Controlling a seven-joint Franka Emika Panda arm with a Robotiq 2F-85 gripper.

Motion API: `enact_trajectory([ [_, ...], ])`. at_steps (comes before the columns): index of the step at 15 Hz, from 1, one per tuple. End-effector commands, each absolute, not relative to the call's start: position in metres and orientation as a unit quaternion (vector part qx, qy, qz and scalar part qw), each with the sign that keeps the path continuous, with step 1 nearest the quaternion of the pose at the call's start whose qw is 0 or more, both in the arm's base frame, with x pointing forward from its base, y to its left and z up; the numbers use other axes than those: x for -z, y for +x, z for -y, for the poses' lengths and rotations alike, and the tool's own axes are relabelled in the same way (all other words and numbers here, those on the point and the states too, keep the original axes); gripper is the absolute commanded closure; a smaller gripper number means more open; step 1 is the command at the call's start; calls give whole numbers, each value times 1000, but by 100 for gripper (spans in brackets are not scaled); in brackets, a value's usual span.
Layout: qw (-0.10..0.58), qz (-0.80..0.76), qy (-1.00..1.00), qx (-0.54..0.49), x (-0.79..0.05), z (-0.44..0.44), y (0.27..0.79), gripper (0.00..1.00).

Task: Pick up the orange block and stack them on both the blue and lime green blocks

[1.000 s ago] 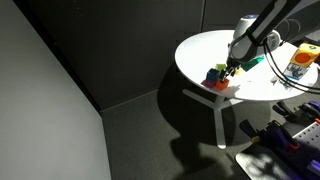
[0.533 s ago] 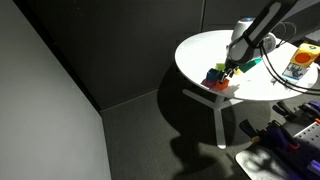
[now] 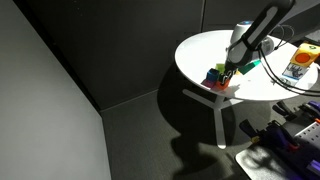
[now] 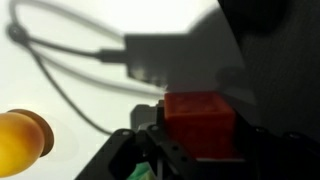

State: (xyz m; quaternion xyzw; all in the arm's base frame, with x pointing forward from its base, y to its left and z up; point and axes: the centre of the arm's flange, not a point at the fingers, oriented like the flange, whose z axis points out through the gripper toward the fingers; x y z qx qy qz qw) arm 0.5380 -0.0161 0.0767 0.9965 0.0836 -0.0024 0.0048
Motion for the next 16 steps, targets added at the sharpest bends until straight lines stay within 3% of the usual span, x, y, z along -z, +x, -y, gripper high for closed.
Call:
enact_trajectory([
  [1,13,-87,996,7,-84,17,541,67],
  [16,10,-83,996,22,-174,23,529,69],
])
